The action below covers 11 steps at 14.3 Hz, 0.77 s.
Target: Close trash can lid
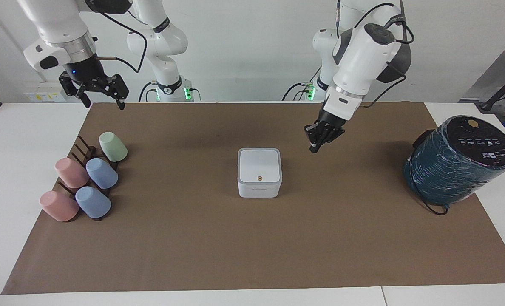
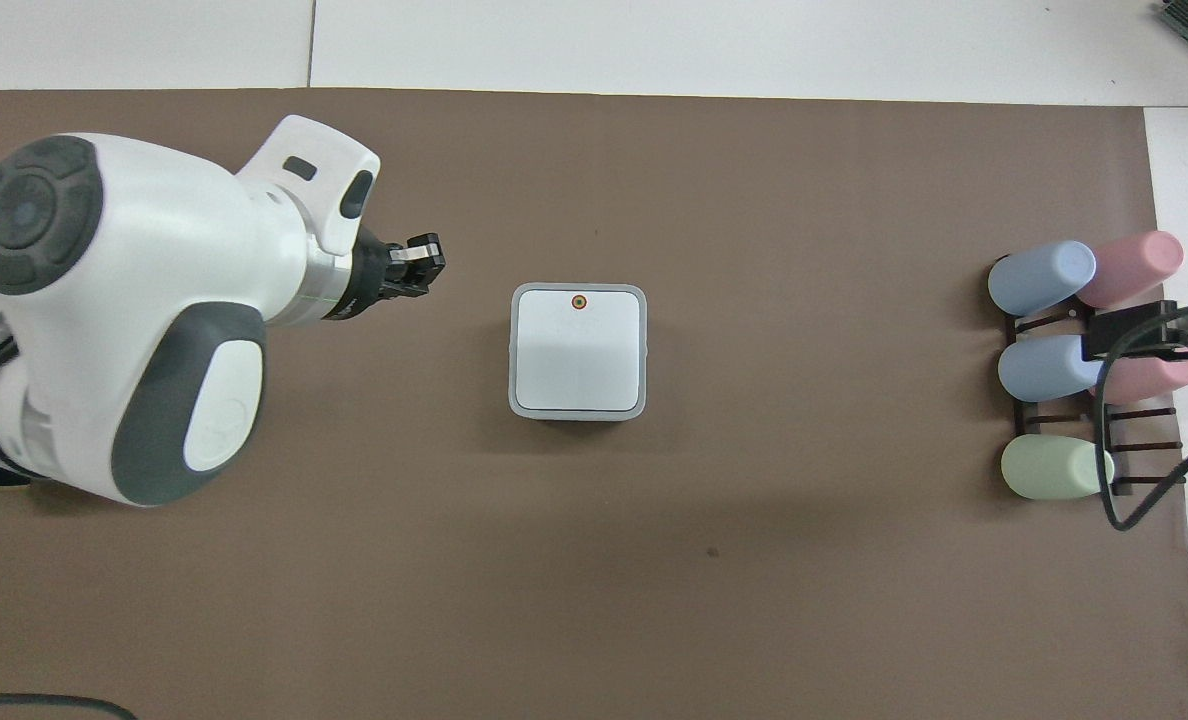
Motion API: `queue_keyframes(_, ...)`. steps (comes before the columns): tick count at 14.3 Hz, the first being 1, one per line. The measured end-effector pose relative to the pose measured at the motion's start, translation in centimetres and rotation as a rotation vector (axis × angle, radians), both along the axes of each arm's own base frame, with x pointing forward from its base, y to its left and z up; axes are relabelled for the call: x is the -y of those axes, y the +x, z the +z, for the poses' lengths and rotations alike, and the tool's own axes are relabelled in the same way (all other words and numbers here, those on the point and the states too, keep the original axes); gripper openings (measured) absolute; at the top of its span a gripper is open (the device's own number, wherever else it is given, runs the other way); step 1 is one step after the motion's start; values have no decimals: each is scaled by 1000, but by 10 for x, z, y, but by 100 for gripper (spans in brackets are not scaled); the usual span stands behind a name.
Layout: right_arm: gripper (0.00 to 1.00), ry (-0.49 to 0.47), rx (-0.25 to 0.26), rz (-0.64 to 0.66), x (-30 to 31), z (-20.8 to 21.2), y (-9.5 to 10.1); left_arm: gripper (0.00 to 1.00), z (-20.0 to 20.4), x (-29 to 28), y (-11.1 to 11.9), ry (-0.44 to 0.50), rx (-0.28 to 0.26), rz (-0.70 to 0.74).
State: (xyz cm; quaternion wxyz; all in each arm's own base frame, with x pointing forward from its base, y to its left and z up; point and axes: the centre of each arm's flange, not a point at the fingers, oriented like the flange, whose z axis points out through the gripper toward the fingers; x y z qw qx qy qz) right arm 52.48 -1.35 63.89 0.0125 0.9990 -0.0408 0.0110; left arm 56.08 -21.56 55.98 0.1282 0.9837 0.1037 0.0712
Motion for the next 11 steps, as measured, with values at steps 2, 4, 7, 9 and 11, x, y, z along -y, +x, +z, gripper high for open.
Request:
queue_keyframes(2, 100, 0, 0, 0, 0, 0, 0, 10, 14, -36, -2, 22, -5, -37)
queue_keyframes(4, 100, 0, 0, 0, 0, 0, 0, 11, 24, -71, -2, 42, -6, -77)
queue_keyframes(7, 100, 0, 0, 0, 0, 0, 0, 12, 24, -107, 0, 90, -11, -131)
queue_keyframes(9, 100, 0, 0, 0, 0, 0, 0, 15, 23, -122, -2, 154, -22, -177)
queue_keyframes(11, 100, 0, 0, 0, 0, 0, 0, 19, 26, -137, -5, 193, -35, -225)
